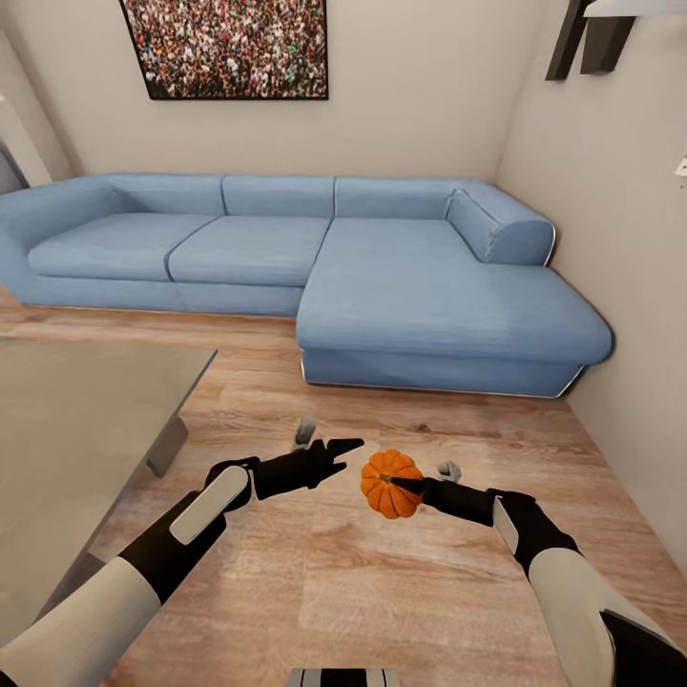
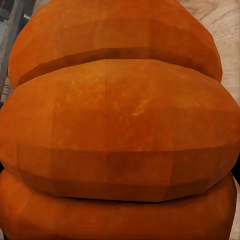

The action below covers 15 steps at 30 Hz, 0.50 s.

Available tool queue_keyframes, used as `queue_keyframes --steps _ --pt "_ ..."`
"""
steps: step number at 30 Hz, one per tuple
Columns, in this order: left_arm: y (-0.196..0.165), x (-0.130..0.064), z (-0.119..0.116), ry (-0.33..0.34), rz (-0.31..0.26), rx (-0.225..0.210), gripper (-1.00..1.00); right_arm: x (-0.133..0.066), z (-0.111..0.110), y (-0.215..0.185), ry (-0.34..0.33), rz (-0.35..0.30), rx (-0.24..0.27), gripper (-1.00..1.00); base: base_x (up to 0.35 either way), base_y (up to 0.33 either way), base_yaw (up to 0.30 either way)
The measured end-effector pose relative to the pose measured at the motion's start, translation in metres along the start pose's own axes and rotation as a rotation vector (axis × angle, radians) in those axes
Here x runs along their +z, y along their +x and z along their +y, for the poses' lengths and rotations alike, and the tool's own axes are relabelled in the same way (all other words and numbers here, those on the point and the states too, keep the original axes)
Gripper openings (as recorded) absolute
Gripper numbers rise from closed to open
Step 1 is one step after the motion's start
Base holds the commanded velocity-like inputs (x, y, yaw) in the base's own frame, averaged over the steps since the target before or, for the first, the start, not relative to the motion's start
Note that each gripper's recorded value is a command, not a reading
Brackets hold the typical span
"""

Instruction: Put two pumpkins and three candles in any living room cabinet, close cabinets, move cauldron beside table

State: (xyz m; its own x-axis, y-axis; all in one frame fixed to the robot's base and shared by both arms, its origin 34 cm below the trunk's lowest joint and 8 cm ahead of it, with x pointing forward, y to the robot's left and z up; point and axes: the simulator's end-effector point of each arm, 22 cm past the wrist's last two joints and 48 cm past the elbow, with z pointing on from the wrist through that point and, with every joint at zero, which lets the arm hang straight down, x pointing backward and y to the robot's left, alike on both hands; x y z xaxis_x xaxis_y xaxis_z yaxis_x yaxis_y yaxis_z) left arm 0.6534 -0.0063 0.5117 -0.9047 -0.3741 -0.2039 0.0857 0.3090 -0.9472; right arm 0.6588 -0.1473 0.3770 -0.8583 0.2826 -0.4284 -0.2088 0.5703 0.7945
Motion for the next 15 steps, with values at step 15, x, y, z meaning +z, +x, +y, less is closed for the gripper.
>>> queue_keyframes --steps 15 --pt "-0.0021 -0.0034 -0.0084 0.044 -0.005 -0.006 1.0 -0.0004 0.0013 -0.0012 -0.002 -0.003 -0.001 -1.0 0.0 0.0 -0.044"
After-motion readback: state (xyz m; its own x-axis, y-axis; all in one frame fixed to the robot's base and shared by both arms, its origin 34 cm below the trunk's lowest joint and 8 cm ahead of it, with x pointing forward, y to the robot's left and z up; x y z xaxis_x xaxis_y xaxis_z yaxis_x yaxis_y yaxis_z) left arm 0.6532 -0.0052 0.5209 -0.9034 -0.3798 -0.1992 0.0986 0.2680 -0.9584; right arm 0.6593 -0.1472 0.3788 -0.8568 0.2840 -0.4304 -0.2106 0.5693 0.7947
